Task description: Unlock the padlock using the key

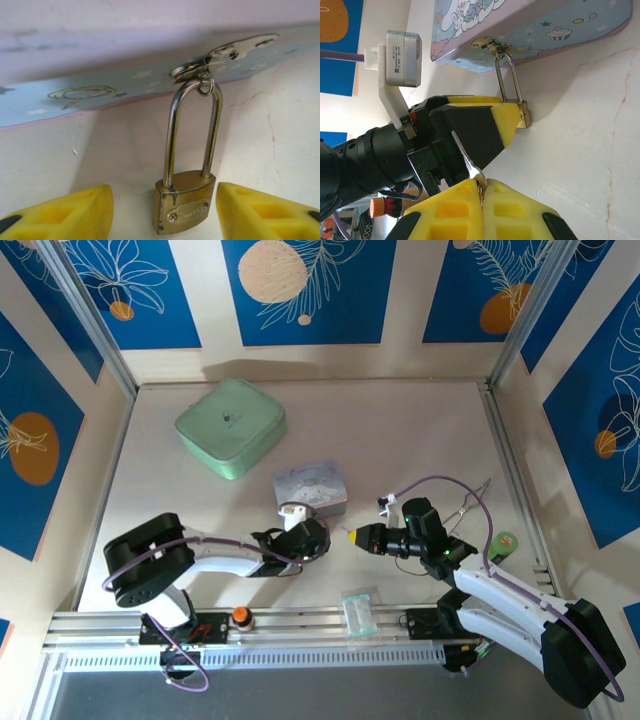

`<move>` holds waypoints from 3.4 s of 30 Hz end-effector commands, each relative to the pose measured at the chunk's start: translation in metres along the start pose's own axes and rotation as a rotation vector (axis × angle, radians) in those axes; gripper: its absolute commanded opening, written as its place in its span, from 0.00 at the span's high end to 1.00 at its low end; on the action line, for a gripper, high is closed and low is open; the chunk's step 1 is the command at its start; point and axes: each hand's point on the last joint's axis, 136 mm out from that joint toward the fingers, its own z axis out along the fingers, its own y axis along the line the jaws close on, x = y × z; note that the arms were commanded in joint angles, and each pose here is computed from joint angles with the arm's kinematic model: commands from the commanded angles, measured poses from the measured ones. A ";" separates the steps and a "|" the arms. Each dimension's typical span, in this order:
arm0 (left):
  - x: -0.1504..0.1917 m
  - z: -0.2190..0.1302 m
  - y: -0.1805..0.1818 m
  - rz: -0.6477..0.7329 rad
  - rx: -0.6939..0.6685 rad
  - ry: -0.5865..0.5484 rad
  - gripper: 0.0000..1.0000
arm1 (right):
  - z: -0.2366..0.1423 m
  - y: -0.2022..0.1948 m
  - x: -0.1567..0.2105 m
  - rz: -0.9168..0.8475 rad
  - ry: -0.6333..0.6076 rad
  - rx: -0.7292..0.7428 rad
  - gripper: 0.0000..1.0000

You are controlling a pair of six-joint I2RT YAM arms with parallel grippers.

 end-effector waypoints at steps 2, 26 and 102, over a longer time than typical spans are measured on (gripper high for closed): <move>0.009 0.010 -0.002 0.007 -0.017 0.033 0.53 | 0.001 -0.006 0.005 0.010 0.002 0.001 1.00; 0.005 0.015 -0.004 0.063 -0.030 0.021 0.71 | 0.036 -0.015 0.008 0.048 0.087 0.015 1.00; -0.037 -0.021 -0.027 -0.593 0.331 -0.113 1.00 | 0.065 -0.021 0.014 0.491 0.170 -0.116 1.00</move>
